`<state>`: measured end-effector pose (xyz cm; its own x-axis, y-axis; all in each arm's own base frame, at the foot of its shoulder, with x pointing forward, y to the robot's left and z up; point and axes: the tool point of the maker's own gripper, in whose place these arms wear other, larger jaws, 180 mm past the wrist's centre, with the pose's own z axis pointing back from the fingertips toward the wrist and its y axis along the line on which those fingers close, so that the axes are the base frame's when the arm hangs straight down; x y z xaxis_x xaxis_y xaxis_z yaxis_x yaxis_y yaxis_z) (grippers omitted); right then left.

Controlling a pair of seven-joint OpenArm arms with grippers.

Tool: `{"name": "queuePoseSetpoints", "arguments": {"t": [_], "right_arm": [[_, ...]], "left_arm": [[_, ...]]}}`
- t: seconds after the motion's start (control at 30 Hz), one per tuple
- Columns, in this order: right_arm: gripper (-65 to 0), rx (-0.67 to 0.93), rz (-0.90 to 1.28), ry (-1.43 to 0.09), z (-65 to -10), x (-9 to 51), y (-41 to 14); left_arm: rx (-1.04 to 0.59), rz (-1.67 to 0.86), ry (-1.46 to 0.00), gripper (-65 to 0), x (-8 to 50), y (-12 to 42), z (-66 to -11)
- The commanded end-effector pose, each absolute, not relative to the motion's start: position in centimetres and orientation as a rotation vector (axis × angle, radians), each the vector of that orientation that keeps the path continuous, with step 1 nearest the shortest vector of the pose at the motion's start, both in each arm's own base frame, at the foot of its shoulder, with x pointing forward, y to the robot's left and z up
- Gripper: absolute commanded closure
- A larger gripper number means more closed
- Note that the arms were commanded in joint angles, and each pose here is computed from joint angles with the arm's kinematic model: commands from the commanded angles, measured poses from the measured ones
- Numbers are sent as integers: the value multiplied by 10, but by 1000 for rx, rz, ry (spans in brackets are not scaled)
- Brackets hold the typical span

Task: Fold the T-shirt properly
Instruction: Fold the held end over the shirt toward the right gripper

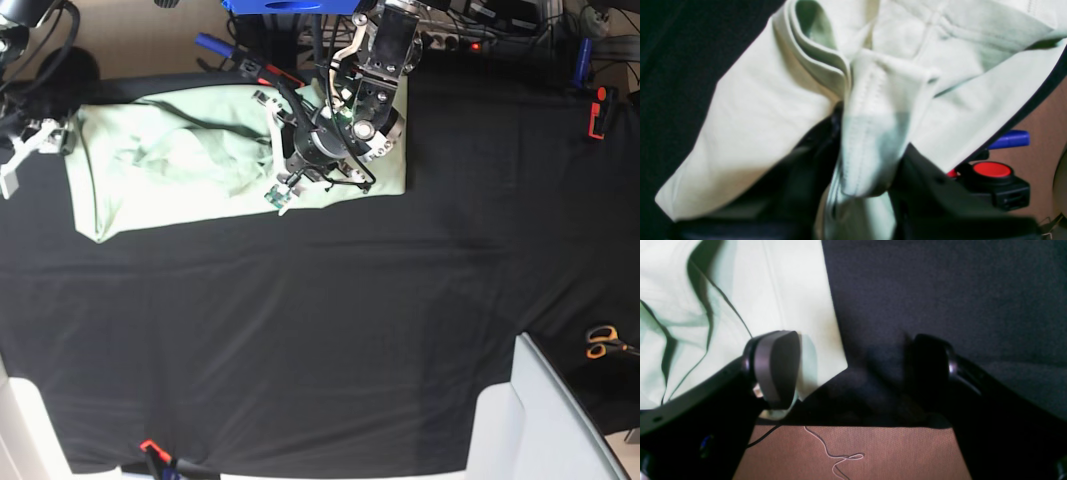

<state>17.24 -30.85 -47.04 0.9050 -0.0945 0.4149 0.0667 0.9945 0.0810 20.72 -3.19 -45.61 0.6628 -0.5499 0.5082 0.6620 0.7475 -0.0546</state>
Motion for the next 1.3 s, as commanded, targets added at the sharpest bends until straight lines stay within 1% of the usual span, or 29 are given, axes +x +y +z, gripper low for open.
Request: {"name": "queuePoseSetpoints", "arguments": {"t": [0.0, 0.13, 0.2, 0.27, 0.43, 0.5, 0.6, 0.73, 1.03, 1.1, 1.17, 1.2, 1.27], "right_arm": [[-501, 49, -75, -468, -461, 181, -317], [-501, 50, -74, -468, -461, 181, -316], [-501, 50, -74, -468, -461, 181, -316], [-501, 51, -74, -467, -461, 181, -316], [-501, 51, -74, -467, -461, 181, -316], [-501, 51, -74, -467, -461, 181, -316], [-501, 51, -74, -467, -461, 181, -316], [-501, 51, -74, -467, -461, 181, -316], [-501, 64, -80, -462, -464, 180, -310], [-501, 64, -80, -462, -464, 180, -310], [-501, 64, -80, -462, -464, 180, -310], [-501, 64, -80, -462, -464, 180, -310], [-501, 64, -80, -461, -464, 180, -310]], "left_arm": [[-279, -686, -557, -155, 219, -44, -439], [-359, -682, -617, -284, 225, -63, -418], [-395, -692, -643, -329, 231, -75, -409], [-434, -706, -669, -359, 236, -87, -399], [-519, -718, -726, -364, 250, -107, -375], [-530, -714, -725, -364, 250, -108, -374], [-505, -726, -654, -361, 242, -103, -385], [-487, -734, -617, -364, 238, -96, -397], [-488, -734, -608, -371, 238, -96, -398], [-490, -733, -607, -411, 237, -97, -398], [-492, -734, -599, -467, 236, -97, -400], [-495, -741, -589, -484, 234, -98, -403], [-506, -781, -574, -494, 228, -108, -406]]}}
